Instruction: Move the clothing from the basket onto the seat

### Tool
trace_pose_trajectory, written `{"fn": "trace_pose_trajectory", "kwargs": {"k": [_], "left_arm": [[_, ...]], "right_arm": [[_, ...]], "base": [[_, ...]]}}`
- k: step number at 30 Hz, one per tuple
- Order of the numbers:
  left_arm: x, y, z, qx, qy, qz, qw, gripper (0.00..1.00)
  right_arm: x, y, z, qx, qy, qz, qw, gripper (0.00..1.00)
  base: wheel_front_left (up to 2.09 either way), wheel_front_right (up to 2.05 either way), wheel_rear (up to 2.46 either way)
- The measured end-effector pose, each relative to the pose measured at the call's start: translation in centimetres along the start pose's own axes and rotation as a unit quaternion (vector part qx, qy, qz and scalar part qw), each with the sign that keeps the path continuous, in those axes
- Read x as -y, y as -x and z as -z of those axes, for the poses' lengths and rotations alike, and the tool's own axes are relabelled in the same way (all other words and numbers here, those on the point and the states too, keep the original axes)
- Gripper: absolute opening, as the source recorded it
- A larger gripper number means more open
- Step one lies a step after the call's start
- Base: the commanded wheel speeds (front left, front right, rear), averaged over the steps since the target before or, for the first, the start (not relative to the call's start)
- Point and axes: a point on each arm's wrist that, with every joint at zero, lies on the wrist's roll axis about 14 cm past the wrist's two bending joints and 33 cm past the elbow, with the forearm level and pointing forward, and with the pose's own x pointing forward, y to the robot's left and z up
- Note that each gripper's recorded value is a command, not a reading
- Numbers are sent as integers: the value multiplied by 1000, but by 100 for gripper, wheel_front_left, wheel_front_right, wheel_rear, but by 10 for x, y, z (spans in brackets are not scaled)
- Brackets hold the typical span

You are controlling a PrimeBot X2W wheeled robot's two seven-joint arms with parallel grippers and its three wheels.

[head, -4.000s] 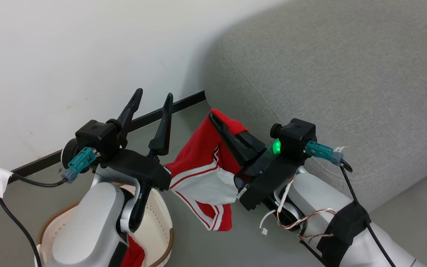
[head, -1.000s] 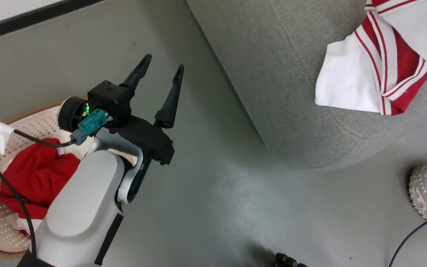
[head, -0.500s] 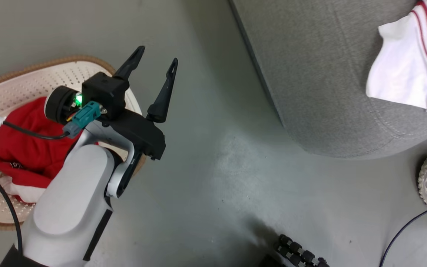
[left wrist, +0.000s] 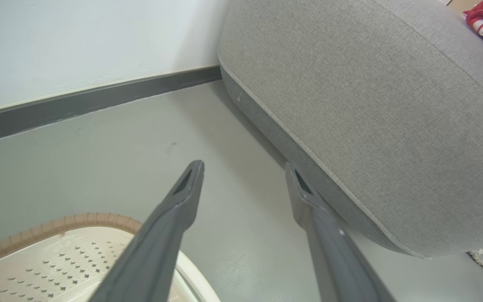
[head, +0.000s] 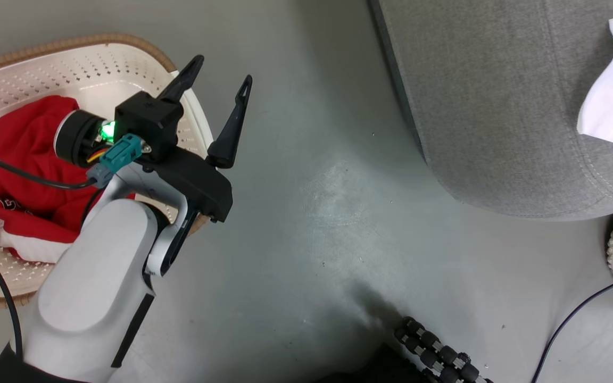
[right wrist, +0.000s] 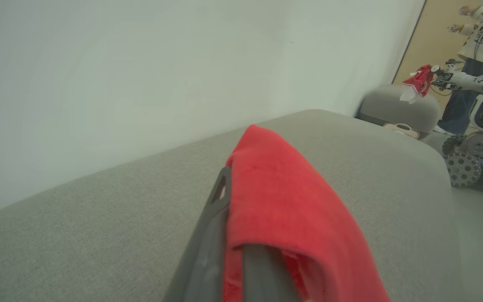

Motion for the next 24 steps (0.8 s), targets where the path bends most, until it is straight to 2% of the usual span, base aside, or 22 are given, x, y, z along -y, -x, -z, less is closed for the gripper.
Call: {"fn": "trace_pose_trajectory", "kwargs": {"k": [4, 9, 16, 20, 21, 22, 23, 24], "left_arm": [[-6, -1, 3, -2, -1, -4, 1000, 100], [-18, 3, 12, -12, -3, -14, 1000, 100], [-22, 5, 15, -15, -2, -18, 1000, 100], [-22, 5, 14, -15, -2, -19, 1000, 100], [-22, 5, 14, -15, -2, -19, 1000, 100], [-21, 5, 13, -14, -2, -19, 1000, 100], [-21, 5, 13, -14, -2, -19, 1000, 100], [-21, 5, 12, -13, -2, -19, 1000, 100]], "right_arm": [[3, 0, 24, -28, -4, 14, 1000, 0], [-19, 5, 56, -64, -26, 7, 998, 0], [-9, 11, 84, -111, -23, 28, 993, 0], [-35, 26, 109, -140, -41, 9, 989, 0], [-38, 28, 112, -144, -44, 7, 989, 17], [-39, 29, 112, -145, -44, 7, 988, 65], [-38, 28, 111, -144, -44, 8, 989, 65], [-35, 28, 110, -143, -43, 9, 989, 100]], "base": [[0, 0, 0], [0, 0, 0], [0, 0, 0], [0, 0, 0], [0, 0, 0], [0, 0, 0], [0, 0, 0], [0, 0, 0]]}}
